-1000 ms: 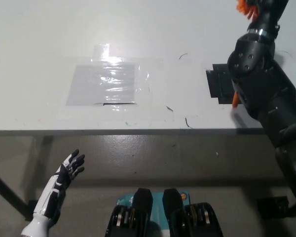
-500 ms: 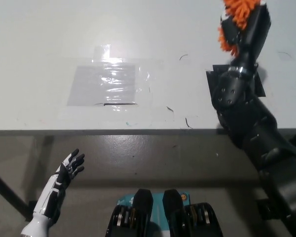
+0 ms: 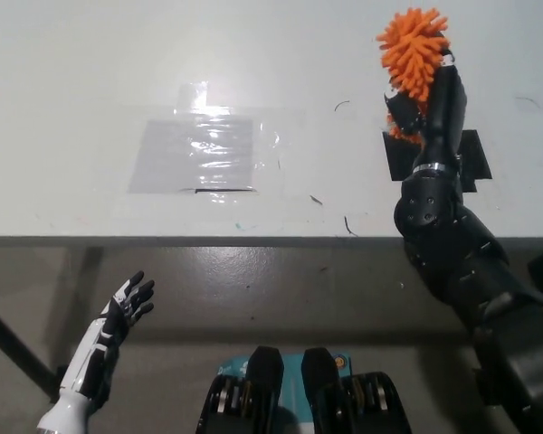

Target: The robot uses it right hand to pick up an extended orange duster kept in the middle of the desk and presses its handle against the desk to collapse it

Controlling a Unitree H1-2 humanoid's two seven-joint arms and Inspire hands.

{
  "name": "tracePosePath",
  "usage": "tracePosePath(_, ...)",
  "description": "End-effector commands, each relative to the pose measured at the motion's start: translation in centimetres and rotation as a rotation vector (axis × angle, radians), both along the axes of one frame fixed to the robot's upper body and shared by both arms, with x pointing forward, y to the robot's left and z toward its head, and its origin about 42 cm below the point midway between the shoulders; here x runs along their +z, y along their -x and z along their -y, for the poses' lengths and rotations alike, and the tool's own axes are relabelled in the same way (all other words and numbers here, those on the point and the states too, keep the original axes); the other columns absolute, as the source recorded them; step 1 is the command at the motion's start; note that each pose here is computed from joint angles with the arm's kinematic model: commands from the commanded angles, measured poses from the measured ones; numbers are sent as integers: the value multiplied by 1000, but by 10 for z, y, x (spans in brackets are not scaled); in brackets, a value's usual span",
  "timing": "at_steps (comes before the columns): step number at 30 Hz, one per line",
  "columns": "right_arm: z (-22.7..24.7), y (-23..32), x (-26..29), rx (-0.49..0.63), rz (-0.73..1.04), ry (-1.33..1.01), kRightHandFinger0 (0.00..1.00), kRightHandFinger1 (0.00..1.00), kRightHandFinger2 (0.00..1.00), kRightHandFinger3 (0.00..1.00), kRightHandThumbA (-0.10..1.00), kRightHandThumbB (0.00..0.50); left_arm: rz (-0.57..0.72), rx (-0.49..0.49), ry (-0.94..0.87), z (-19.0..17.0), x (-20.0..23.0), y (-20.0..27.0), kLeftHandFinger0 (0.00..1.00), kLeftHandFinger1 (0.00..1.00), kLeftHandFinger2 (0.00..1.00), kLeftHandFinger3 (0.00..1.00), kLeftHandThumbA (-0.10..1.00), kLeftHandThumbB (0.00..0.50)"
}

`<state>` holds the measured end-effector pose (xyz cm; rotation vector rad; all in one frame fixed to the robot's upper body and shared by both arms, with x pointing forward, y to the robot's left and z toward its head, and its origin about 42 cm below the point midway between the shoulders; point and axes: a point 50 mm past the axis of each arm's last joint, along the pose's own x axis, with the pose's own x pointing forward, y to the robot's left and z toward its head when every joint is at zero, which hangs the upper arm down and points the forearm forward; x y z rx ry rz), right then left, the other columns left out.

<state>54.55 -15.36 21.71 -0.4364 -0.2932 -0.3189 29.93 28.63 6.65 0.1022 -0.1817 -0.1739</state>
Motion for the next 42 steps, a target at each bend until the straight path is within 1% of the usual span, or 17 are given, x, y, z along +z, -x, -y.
tracePosePath(1, 24, 23, -71, -64, -339, 2, 0, 255, 637, 704, -100, 106, 84, -14, -22, -5, 17, -6, 1000, 1000, 1000, 1000, 1000, 288)
tracePosePath(5, 30, 32, -88, -69, -392, -2, 0, 270, 693, 697, -100, 113, 85, -10, -29, -7, 17, -6, 1000, 1000, 1000, 1000, 1000, 294)
tracePosePath(6, 30, 32, -89, -66, -400, 6, 0, 279, 660, 673, -100, 109, 83, -11, -30, -6, 17, -5, 1000, 1000, 1000, 1000, 1000, 294)
tracePosePath(9, 29, 28, -83, -68, -395, 2, 0, 116, 477, 475, -100, 115, 86, -9, -23, -6, 17, -5, 1000, 1000, 1000, 1000, 1000, 291)
tracePosePath(12, 29, 28, -83, -67, -396, 2, 0, 106, 472, 470, -100, 112, 86, -9, -23, -6, 17, -6, 1000, 1000, 1000, 1000, 1000, 291)
tracePosePath(13, 32, 11, -49, -58, -278, 8, 0, 138, 550, 512, -100, 116, 89, -7, -23, -9, 18, -6, 1000, 1000, 1000, 1000, 1000, 291)
tracePosePath(15, 33, -9, -2, -49, -154, 11, 0, 316, 794, 782, -100, 113, 88, -7, -27, -12, 19, -6, 1000, 1000, 1000, 1000, 1000, 294)
tracePosePath(19, 35, -23, 41, -49, -32, 75, 0, 319, 748, 769, -100, 119, 89, -6, -34, -13, 19, -6, 1000, 1000, 1000, 1000, 1000, 283)
tracePosePath(22, 34, -38, 124, 2, 215, 232, 0, 293, 707, 814, -100, 115, 91, 7, -38, -13, 19, -5, 1000, 1000, 1000, 1000, 1000, 279)
tracePosePath(26, 35, -42, 149, 27, 267, 343, 0, 330, 735, 827, -100, 121, 88, 6, -37, -14, 18, -3, 1000, 1000, 1000, 1000, 1000, 274)
tracePosePath(28, 38, -46, 186, 48, 316, 518, 0, 267, 713, 695, -100, 128, 80, 0, -37, -14, 16, -1, 1000, 1000, 1000, 1000, 1000, 279)
tracePosePath(30, 41, -48, 202, 43, 333, 633, 0, 271, 732, 707, -100, 156, 83, 4, -43, -14, 17, -1, 1000, 1000, 1000, 1000, 1000, 282)
tracePosePath(31, 43, -49, 209, 39, 315, 693, 0, 278, 738, 704, -100, 121, 85, 0, -45, -14, 18, -1, 1000, 1000, 1000, 1000, 1000, 283)
tracePosePath(33, 46, -50, 216, 54, 319, 789, 0, 302, 739, 627, -100, 119, 88, 0, -39, -14, 19, -2, 1000, 1000, 997, 1000, 1000, 280)
tracePosePath(36, 49, -49, 211, 55, 327, 978, 0, 215, 622, 430, -100, 170, 88, -2, -43, -16, 19, -3, 1000, 1000, 993, 1000, 1000, 287)
tracePosePath(39, 51, -49, 197, 74, 301, 1031, 0, 219, 630, 415, -100, 147, 91, -7, -49, -14, 20, -4, 1000, 1000, 993, 1000, 1000, 292)
tracePosePath(42, 47, -48, 174, 119, 270, 1132, 0, 190, 558, 393, -100, 197, 91, -9, -43, -14, 20, -5, 1000, 1000, 985, 1000, 1000, 300)
